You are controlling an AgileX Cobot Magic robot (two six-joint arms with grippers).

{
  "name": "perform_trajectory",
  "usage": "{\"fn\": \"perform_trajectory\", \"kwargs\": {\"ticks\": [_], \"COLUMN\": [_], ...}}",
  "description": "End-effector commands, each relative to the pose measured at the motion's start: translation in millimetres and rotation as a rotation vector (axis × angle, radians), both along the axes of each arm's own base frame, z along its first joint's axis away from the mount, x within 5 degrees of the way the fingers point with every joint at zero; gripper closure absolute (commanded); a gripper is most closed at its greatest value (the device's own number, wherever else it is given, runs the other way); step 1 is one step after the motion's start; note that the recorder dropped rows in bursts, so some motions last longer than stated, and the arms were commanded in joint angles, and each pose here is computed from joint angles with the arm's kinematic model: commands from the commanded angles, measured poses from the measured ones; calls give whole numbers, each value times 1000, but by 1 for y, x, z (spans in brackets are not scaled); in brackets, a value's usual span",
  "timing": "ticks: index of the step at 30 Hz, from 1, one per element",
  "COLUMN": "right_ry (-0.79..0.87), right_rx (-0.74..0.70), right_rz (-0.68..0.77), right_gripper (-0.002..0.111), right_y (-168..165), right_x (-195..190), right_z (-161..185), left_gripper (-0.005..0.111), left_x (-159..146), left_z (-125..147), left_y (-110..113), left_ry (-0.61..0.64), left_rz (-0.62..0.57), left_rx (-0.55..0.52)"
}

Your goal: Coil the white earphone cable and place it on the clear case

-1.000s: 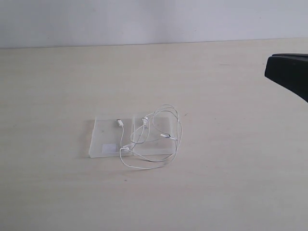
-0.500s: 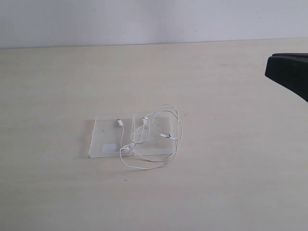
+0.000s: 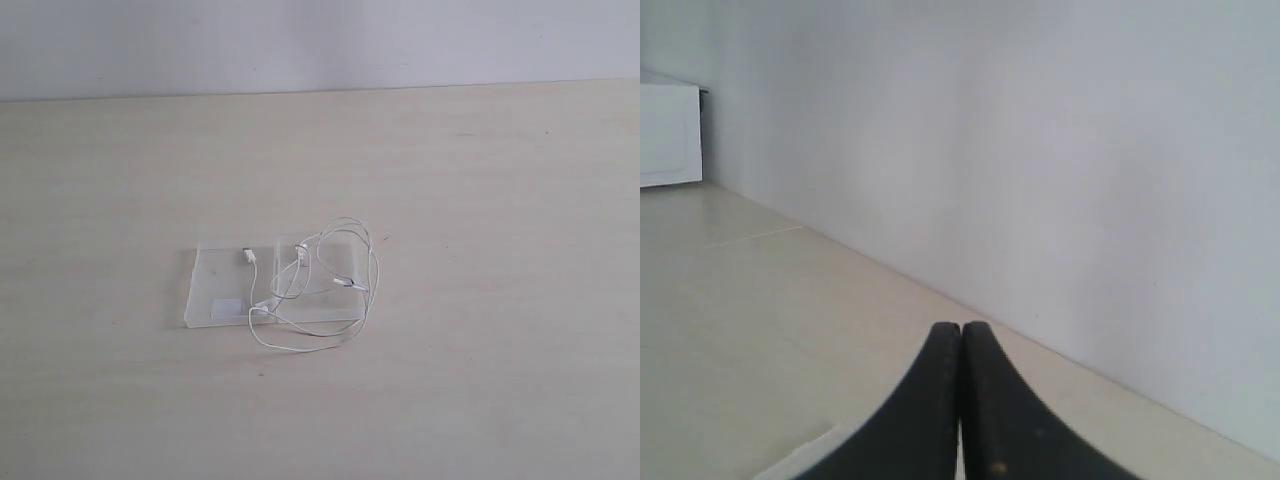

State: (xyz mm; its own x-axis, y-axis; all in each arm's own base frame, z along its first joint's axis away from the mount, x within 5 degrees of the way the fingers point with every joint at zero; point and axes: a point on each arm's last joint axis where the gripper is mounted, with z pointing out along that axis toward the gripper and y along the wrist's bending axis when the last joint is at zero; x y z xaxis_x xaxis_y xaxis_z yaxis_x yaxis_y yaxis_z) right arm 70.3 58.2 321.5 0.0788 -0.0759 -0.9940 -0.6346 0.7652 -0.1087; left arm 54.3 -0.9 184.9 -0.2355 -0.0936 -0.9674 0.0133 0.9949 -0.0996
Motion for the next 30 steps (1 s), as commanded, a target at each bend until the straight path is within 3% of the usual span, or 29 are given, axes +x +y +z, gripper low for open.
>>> {"fn": "perform_trajectory", "kwargs": {"ticks": [1, 7, 18, 30], "right_ry": [-41, -58, 32, 25], "right_rx": [4, 10, 60, 85], "right_rz": [-10, -49, -326, -342], "right_gripper": [108, 108, 108, 108], "right_y": [-2, -5, -28, -30], "right_x": [-7, -11, 0, -3], "right_z": [1, -5, -54, -55], "left_gripper": [107, 107, 107, 107], "left_x": [0, 0, 0, 0], "left_z": [0, 0, 0, 0], "left_y": [0, 0, 0, 0], "left_ry": [-5, -5, -5, -5], "left_rz": [1, 1, 1, 1], "left_rx": [-5, -5, -5, -5]}}
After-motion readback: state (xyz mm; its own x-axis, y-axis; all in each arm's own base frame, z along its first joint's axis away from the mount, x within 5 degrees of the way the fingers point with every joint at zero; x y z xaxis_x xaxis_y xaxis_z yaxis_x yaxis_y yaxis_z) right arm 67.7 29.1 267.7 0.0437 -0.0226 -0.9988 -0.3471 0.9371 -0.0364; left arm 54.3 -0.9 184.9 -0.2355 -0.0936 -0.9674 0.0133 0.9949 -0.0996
